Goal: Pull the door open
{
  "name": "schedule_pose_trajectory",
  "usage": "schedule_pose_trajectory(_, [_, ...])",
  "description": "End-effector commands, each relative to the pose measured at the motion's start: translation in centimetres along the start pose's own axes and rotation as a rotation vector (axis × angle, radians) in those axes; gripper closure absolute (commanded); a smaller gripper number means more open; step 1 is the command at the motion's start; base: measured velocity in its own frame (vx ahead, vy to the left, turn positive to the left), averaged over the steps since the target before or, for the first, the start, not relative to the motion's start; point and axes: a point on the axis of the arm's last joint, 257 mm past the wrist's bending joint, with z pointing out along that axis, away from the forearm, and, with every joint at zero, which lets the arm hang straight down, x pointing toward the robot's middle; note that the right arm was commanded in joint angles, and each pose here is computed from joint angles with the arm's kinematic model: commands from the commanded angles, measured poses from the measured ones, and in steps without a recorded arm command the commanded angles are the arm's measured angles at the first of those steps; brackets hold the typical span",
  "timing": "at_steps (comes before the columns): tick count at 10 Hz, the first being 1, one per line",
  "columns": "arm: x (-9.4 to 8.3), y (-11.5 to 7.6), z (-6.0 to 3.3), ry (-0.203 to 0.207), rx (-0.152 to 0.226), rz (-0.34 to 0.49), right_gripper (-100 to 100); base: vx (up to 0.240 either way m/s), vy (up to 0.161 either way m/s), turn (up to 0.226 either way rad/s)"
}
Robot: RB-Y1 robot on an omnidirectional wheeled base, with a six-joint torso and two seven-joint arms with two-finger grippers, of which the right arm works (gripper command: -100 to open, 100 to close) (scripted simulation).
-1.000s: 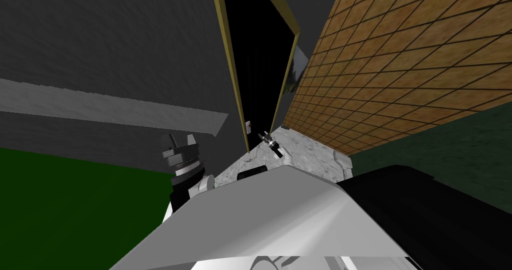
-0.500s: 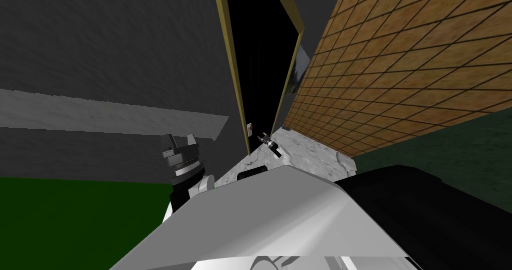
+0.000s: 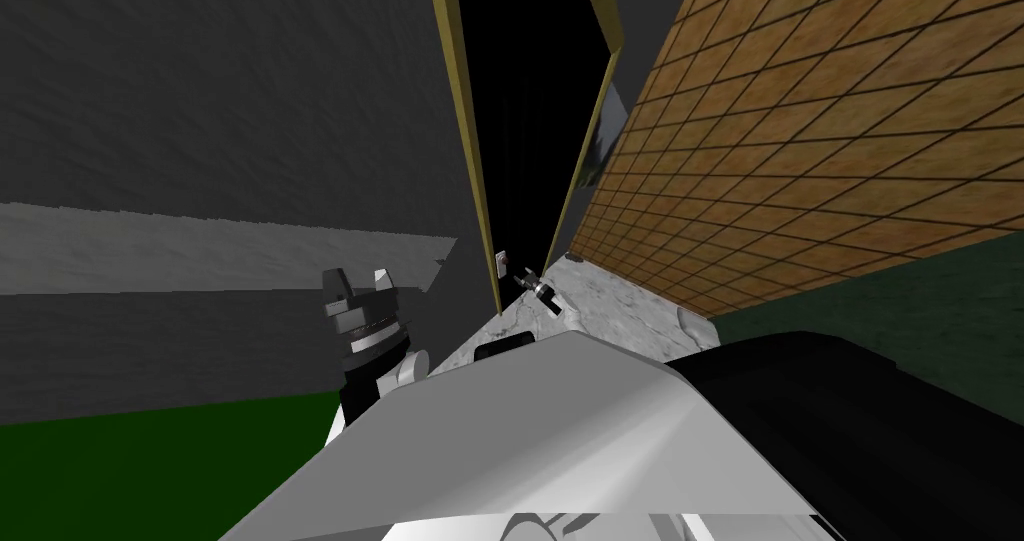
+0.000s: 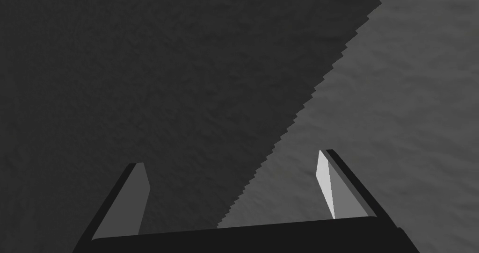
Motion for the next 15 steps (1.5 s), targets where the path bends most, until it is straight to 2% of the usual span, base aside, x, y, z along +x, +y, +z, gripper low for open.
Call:
schedule_pose_trajectory(1, [0.1,-1.7,-0.33,0.002,0.034,-0.002,-100,0.001,0.044,0.295])
schedule_pose_trajectory(2, [0.1,-2.5,-0.52,0.003,0.051,-0.002,-100,-0.004,0.055,0.285])
schedule_pose_trajectory(3, [0.2,-4.4,-0.99,0.005,0.091,-0.004,-100,0.006,0.070,0.320])
schedule_pose_trajectory(5, [0.3,-6.5,-1.60,0.006,0.137,-0.005,-100,0.022,0.068,0.248])
schedule_pose_trajectory(6, [0.3,-8.8,-2.33,0.007,0.185,-0.005,-100,0.047,0.069,0.380])
schedule_pose_trajectory(7, [0.3,-8.8,-2.33,0.007,0.185,-0.005,-100,0.046,0.034,0.129])
schedule_pose_trajectory(10, [0.3,-12.0,-3.52,0.007,0.256,-0.004,-100,0.051,0.015,0.174])
schedule_pose_trajectory(11, [0.3,-13.7,-4.26,0.006,0.295,-0.002,-100,0.078,0.022,0.363])
schedule_pose_trajectory(13, [0.2,-15.4,-5.06,0.004,0.335,0.000,-100,0.081,0.008,0.236])
schedule_pose_trajectory(14, [0.3,-14.9,-4.73,0.004,0.321,0.001,-100,0.032,-0.002,0.035])
schedule_pose_trajectory(15, [0.3,-14.9,-4.73,0.004,0.321,0.001,100,-0.002,0.000,-0.034])
